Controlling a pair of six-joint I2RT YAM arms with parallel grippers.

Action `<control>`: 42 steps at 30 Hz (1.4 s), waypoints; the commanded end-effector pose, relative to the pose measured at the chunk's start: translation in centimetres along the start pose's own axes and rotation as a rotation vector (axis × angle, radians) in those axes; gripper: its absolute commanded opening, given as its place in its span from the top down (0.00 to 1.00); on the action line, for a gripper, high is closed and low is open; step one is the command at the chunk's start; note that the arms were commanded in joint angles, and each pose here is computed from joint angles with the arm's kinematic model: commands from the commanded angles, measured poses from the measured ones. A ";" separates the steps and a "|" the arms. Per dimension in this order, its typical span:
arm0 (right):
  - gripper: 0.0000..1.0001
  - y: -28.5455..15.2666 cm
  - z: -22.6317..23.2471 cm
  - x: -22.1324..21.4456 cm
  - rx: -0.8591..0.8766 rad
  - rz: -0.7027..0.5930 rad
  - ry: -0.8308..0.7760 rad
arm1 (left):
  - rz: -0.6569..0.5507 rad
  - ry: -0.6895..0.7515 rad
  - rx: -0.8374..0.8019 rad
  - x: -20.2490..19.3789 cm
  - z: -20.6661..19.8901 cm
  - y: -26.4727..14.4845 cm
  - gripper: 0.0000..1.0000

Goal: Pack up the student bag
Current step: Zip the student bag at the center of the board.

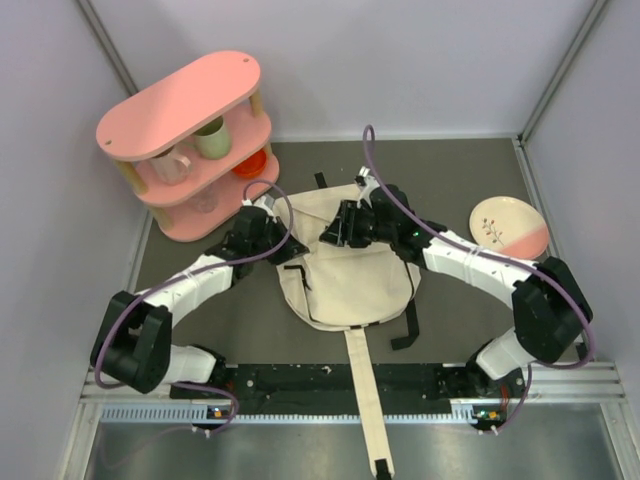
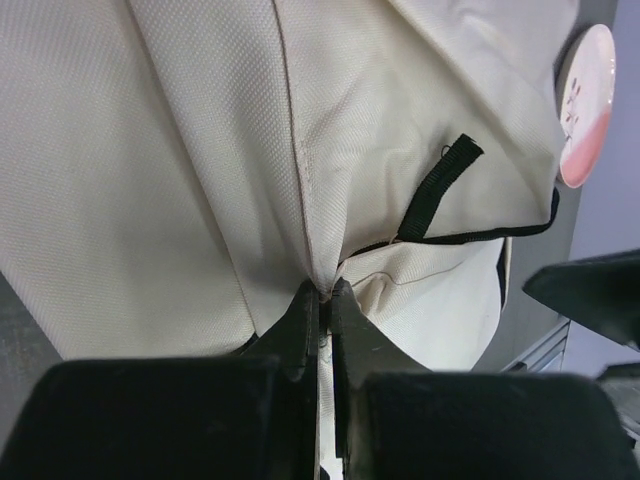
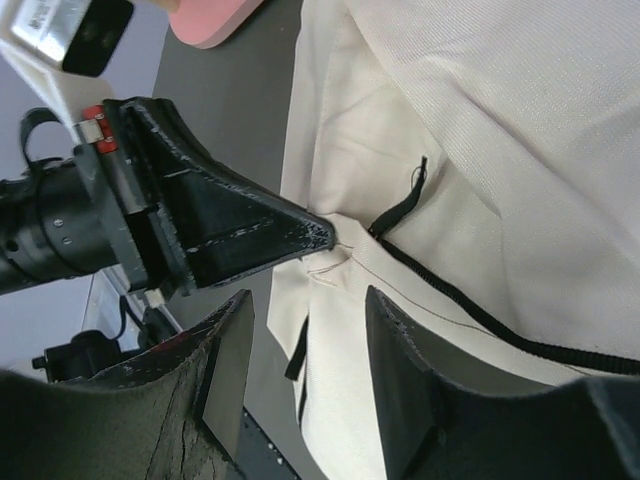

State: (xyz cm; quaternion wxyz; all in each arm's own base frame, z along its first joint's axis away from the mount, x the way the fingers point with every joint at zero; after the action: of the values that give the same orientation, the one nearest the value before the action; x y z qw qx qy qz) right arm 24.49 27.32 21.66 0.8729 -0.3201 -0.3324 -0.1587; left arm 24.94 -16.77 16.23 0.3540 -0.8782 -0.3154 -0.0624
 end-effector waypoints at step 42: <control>1.00 4.1 -0.3 1.4 -0.040 -0.082 -0.053 | -0.040 0.127 -0.155 0.2 -2.4 -3.2 1.00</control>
State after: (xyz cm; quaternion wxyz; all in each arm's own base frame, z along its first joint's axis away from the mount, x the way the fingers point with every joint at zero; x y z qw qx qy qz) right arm 27.98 29.74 18.23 0.8527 -0.3648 -0.3353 -0.1655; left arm 23.89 -16.29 17.98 0.3393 -0.8809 -0.3106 -0.1115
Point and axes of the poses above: each gripper's point midway between its finger pads, its own y axis out along the fingers, its own z axis along the line the jaws close on, x = y × z, the point moved 9 cm from there along -y, back along the fingers, and after that the axes turned 7 degrees about -y, right-handed, at the moved point
